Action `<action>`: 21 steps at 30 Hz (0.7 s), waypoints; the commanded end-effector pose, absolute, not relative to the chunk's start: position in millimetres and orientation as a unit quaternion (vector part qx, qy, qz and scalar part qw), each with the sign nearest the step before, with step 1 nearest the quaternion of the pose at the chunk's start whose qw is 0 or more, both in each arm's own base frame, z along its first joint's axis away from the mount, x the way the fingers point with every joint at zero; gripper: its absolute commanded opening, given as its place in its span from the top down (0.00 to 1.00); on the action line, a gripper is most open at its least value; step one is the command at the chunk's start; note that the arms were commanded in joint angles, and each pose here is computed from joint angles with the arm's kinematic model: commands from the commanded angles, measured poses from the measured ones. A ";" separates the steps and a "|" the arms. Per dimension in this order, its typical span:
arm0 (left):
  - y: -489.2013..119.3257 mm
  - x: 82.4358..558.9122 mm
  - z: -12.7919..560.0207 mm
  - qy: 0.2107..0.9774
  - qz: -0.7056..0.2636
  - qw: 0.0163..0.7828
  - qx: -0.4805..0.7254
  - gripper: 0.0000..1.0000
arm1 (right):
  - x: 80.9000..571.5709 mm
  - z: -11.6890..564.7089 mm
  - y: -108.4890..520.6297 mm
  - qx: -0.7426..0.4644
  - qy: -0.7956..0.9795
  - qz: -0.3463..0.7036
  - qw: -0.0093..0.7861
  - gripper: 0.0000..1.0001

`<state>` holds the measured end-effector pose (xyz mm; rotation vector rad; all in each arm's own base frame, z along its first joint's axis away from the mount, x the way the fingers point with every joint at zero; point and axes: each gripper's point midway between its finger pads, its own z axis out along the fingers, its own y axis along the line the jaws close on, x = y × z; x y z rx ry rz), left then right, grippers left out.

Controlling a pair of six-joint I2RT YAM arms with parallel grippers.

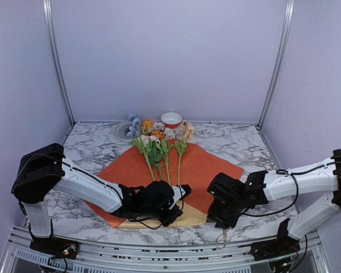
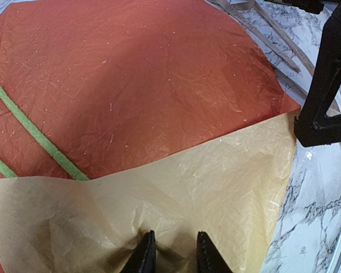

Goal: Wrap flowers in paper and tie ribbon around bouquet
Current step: Pick up the one-fourth-folded wrapping paper from the center of the board.

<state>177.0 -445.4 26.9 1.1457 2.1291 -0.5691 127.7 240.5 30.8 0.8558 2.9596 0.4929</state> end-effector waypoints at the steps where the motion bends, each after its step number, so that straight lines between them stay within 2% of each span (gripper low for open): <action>1: -414.0 168.1 -8.5 0.834 -0.176 0.266 0.451 0.75 | 129.3 23.8 231.7 0.309 0.941 0.136 0.011 0.63; 8: -409.8 168.5 -10.5 0.836 -0.173 0.265 0.450 0.75 | 152.6 19.7 237.2 0.319 0.933 0.163 0.024 0.64; 15: -408.4 171.7 -8.6 0.837 -0.171 0.267 0.446 0.75 | 145.5 18.3 247.1 0.310 0.935 0.171 -0.009 0.67; 18: -407.6 172.2 -9.7 0.838 -0.170 0.266 0.445 0.75 | 141.7 16.5 242.8 0.310 0.937 0.162 -0.014 0.77; 21: -406.8 172.7 -10.9 0.839 -0.168 0.265 0.444 0.75 | 140.6 16.0 239.9 0.307 0.938 0.160 -0.012 0.99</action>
